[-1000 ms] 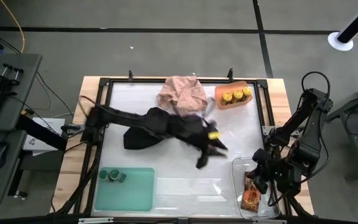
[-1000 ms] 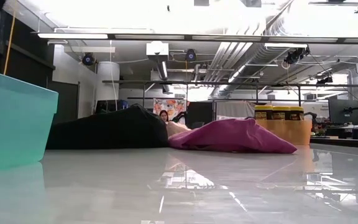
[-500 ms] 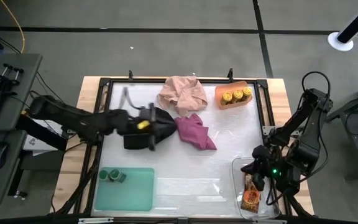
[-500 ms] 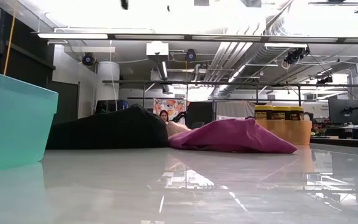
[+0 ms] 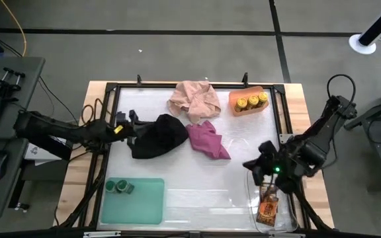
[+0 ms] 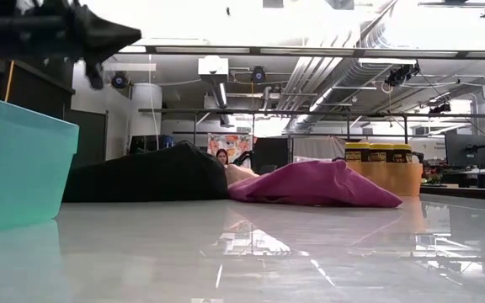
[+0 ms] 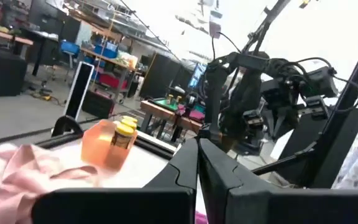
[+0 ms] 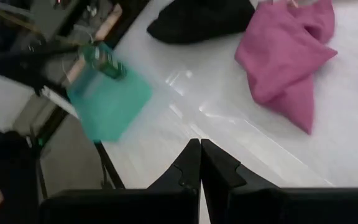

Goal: Sort spices by type
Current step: Return to Home Position

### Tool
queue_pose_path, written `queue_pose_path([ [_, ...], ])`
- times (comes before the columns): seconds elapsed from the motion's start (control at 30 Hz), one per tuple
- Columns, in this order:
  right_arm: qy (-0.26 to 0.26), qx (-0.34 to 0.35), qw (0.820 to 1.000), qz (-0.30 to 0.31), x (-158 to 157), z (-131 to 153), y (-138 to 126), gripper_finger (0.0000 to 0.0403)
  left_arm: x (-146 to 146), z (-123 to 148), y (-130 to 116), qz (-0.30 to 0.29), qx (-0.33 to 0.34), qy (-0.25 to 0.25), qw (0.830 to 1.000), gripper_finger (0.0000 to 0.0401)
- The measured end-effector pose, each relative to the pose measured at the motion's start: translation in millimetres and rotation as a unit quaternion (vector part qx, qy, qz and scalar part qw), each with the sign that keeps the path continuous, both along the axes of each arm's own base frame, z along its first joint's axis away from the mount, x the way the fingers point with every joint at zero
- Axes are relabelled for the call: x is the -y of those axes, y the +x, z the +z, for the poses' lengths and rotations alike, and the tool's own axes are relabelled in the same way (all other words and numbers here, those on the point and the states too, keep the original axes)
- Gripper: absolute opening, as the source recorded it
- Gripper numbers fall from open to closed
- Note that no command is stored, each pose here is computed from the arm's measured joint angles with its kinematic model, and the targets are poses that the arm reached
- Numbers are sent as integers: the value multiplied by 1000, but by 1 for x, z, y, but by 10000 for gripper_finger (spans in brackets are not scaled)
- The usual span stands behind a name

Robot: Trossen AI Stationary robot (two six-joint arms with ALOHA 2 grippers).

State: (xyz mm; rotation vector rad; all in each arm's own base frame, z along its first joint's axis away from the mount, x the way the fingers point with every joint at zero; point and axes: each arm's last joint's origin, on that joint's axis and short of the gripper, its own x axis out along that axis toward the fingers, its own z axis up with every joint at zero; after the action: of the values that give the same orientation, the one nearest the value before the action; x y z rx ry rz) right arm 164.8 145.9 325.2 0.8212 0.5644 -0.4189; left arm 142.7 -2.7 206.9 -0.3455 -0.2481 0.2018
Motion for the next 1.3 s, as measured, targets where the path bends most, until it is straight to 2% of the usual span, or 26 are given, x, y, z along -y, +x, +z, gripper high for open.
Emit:
queue_pose_path([
  [0.13,-5,22,1000,-6,8,5,14,0,-1,-15,-15,-17,16,-9,1000,0],
  [0.27,-17,36,999,-9,13,7,23,0,0,-23,-19,-41,-26,-4,999,0],
  [0.37,-22,33,999,-17,19,7,26,0,0,-25,-21,-53,-37,-26,998,0],
  [0.5,-43,19,999,1,26,4,32,0,0,-26,-21,-57,-36,-50,996,0],
  [0.6,-51,22,998,29,33,-10,42,0,1,-28,-21,-58,-49,-51,996,0],
  [0.7,-37,60,994,85,43,-30,56,0,1,-30,-21,-58,-55,-50,996,0],
  [0.8,-28,115,984,134,66,-51,67,0,1,-30,-21,-58,-56,-50,995,1],
  [0.87,-49,147,978,137,87,-62,70,0,1,-30,-21,-58,-56,-50,995,1],
  [1.0,-149,173,964,134,125,-80,61,0,1,-30,-21,-58,-56,-50,995,1],
  [1.07,-175,183,959,130,140,-87,52,0,1,-30,-21,-58,-56,-50,995,1],
  [1.13,-181,198,953,138,150,-92,41,0,1,-30,-21,-58,-56,-50,995,1],
  [1.3,-151,233,949,148,158,-109,7,0,1,-30,-21,-58,-56,-50,995,1],
])
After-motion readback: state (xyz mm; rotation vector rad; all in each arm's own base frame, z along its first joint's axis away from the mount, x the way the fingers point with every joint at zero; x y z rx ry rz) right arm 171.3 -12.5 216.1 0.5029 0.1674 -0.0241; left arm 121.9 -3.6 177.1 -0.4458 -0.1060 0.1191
